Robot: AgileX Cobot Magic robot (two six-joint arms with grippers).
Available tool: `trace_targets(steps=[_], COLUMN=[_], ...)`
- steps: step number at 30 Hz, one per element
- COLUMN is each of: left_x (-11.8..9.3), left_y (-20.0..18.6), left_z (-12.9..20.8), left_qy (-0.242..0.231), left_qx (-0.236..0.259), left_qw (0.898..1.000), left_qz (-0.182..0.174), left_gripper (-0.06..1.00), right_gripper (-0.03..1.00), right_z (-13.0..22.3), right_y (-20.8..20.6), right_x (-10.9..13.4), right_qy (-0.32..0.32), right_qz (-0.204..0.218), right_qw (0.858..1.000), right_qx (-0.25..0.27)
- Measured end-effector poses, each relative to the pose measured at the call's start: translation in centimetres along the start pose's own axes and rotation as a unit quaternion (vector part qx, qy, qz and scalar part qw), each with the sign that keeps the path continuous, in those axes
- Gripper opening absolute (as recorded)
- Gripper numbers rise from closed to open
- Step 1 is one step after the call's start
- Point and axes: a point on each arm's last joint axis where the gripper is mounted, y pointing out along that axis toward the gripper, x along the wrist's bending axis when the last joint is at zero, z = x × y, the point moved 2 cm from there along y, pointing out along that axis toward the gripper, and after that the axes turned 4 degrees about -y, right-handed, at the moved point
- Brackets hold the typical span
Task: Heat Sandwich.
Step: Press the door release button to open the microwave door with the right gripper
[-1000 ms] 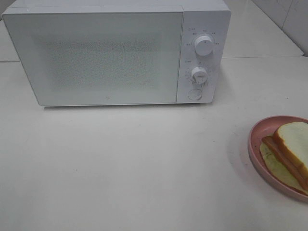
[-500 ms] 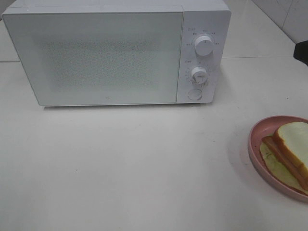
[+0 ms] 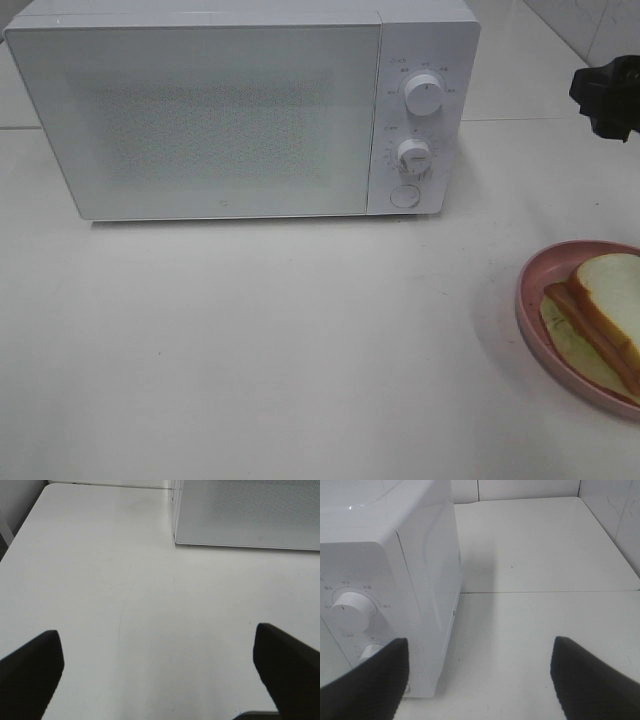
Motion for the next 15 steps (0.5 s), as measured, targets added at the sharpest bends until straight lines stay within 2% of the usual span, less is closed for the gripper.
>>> trace_targets(steps=[4,15], left_x=[0.0,0.0], left_y=[0.0,0.0], left_z=[0.0,0.0], left_qy=[0.000,0.000], left_qx=[0.000,0.000], left_qw=[1.000,1.000], left_qz=[0.000,0.000], left_gripper=[0.97,0.97], right_gripper=[0.76,0.76], right_z=[1.1,4.0], right_y=[0.2,1.2], right_x=[0.4,5.1], right_qy=[0.024,-0.041], right_qz=[0.000,-0.036], right_qw=[0.999,0.998], right_qx=[-0.021,-0.030])
